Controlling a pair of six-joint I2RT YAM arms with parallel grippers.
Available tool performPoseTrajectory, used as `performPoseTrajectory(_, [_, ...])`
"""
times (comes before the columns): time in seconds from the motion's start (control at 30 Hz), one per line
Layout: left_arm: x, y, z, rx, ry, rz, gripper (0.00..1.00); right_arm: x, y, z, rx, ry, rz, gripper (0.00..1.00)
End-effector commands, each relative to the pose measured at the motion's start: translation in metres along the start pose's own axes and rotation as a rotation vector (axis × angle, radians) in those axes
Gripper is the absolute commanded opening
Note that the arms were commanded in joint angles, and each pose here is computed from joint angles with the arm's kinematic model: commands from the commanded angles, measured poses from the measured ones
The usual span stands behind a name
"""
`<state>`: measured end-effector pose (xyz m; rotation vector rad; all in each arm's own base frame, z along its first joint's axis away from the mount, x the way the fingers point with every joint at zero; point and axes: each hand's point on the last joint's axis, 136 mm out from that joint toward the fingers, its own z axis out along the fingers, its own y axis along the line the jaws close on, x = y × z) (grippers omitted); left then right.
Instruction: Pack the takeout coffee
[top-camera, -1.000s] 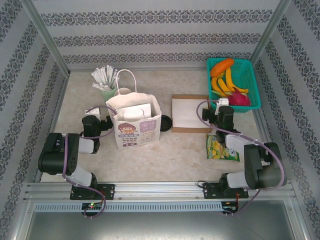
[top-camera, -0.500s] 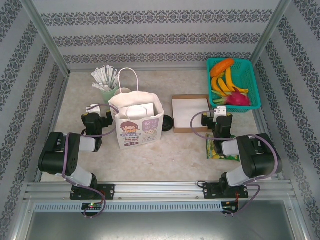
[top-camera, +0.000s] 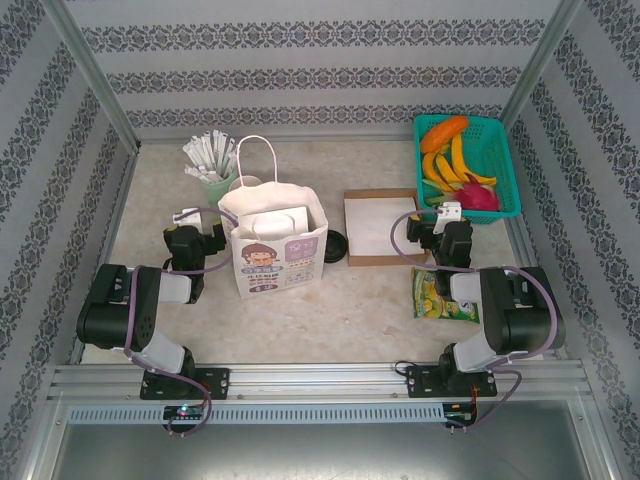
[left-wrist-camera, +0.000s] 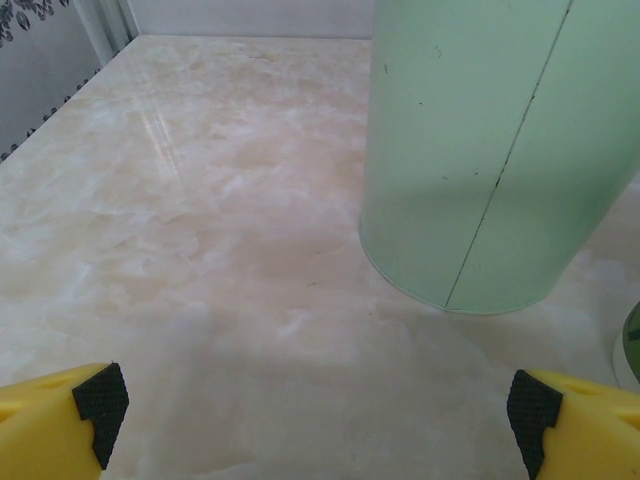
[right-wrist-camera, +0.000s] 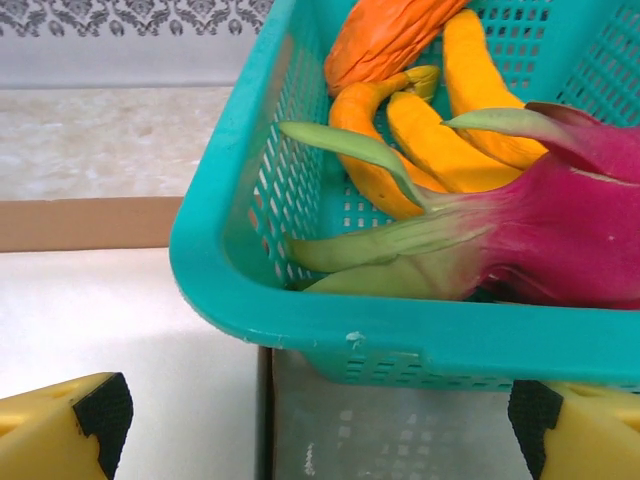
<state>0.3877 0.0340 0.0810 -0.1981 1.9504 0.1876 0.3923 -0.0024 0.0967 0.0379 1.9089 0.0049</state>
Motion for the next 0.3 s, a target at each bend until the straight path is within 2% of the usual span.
performPoseTrajectory(0.0, [-0.0065,-0.0054,0.0021,0.016,-0.014,0.017,1.00,-0.0095,0.0132,0.0020,-0.084,-0.021,-0.005,0.98])
performPoseTrajectory(0.27, [-0.0058,-0.0057,0.0027,0.029,-0.012,0.013,0.99,-0.0102,0.0085,0.0021,-0.058,-0.023,0.007,0.98])
